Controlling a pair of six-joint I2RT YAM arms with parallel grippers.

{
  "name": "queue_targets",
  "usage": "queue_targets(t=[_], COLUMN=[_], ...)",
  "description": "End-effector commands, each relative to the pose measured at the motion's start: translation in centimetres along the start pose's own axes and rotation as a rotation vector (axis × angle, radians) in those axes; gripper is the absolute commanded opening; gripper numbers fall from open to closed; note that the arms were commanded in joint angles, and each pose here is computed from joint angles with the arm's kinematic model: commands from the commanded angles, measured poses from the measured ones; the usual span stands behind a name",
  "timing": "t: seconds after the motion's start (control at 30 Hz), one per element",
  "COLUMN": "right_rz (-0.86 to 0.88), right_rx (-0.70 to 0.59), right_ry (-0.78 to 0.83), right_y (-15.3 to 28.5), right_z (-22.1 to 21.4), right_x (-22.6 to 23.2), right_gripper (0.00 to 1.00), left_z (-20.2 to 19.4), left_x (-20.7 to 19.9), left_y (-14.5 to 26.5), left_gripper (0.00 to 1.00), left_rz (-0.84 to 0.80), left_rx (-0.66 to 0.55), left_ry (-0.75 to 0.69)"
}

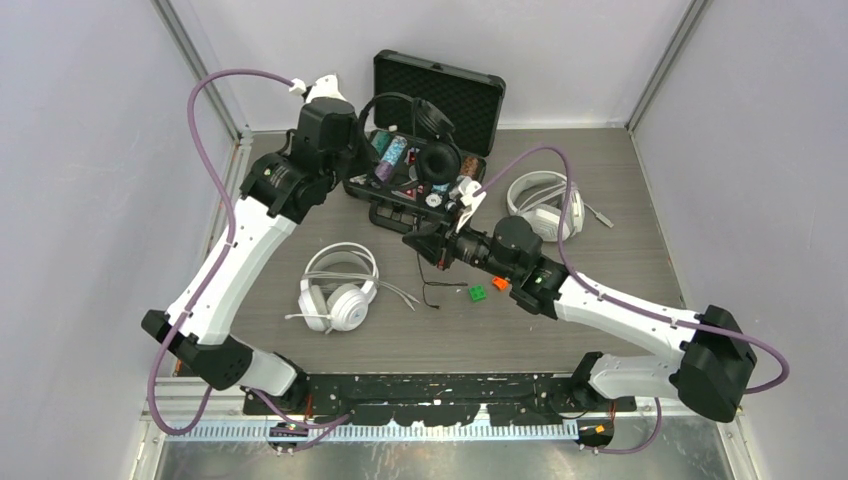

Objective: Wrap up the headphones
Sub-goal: Wrap the headphones cable around the headphones.

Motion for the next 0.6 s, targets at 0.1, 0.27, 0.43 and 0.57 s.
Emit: queue_targets(t=[0.1, 0.27, 0.43, 0.57], right_rz=[0.045, 0.055, 0.059, 0.034], right_rx=[-0.119, -0.138, -0.132, -0.116], right_ry=[0.117, 0.146, 0.194, 0.220], right_y=[-1.4, -2.2, -3.1, -4.0], right_z=[0.8, 0.0, -0.6, -1.3], right_x=[0.1, -0.2, -0.6, -1.3], right_gripper=[0.20, 0.22, 0.29, 0.32], left_z=[2.8, 2.8, 2.9, 3.0], left_x=[-4.2, -4.1, -4.2, -4.4], left_y=[2.9, 3.5, 3.9, 4.2], left_gripper=[0.00, 0.00, 0.00, 0.00], left_rz=[-0.232, -0.244, -0.249, -0.260], left_rx=[-0.055, -0.047, -0.047, -0.042], left_ry=[0.182, 0.192, 0.194, 0.197])
Point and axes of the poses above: each gripper's point midway between its finger pads, its own y axis back along the fingers, its own x axis along the line the jaws close on, z = x × y, the point moved 3 cm from there along y, back along the fingers, and after that the axes turned 7 degrees about y, right-handed, at the moved point
